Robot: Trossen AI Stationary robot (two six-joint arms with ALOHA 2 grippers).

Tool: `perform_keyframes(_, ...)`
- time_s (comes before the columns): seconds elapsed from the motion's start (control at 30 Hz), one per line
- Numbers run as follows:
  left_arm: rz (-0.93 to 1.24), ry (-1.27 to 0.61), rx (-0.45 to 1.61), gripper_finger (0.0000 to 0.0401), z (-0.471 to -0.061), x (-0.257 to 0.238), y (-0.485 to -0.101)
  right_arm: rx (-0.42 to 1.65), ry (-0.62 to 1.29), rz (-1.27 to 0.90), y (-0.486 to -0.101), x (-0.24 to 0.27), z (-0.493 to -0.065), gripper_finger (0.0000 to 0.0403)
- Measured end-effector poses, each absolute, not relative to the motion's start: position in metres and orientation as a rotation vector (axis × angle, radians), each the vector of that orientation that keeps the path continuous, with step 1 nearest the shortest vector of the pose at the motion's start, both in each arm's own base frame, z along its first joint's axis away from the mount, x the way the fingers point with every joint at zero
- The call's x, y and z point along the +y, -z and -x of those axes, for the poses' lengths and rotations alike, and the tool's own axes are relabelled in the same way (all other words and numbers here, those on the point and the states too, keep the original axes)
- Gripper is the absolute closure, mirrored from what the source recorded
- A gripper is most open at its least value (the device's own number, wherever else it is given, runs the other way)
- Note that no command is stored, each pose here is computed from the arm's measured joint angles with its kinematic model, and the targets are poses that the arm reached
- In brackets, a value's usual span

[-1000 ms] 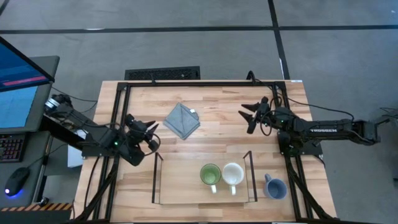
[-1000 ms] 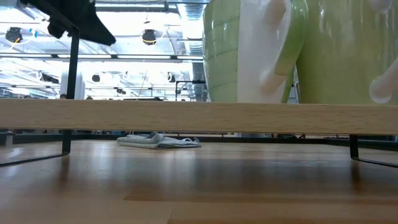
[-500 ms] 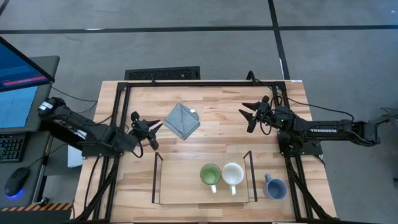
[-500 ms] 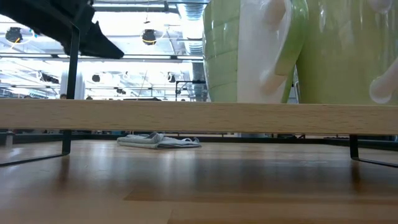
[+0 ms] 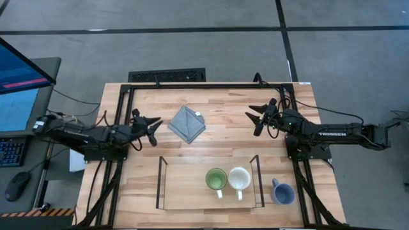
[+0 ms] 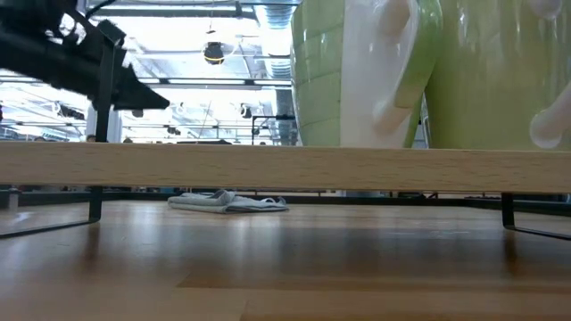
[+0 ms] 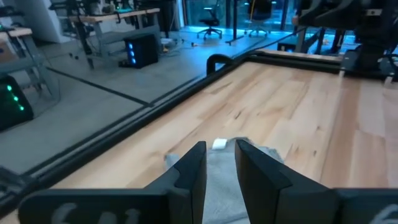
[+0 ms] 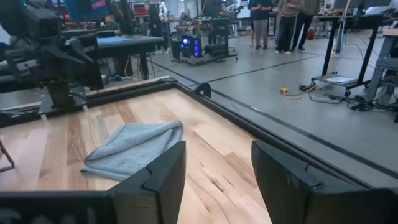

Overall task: Stack small to large cups/mugs on shelf
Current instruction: Put the blue mug on the shelf

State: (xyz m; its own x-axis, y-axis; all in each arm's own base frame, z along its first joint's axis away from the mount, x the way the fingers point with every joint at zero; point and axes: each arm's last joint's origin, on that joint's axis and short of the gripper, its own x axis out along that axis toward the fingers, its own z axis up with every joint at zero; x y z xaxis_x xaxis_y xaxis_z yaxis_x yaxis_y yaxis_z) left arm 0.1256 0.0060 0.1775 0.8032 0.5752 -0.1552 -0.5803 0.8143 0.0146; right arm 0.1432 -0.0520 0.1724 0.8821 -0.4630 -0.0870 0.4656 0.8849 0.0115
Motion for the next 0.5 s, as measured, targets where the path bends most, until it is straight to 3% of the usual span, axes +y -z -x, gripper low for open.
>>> perform_keyframes(0.5,-0.021,-0.615,0.114,0.0325,-0.106,0.012,-0.158,0.039,0.515,-0.184,-0.177,-0.051,-0.145,0.0198)
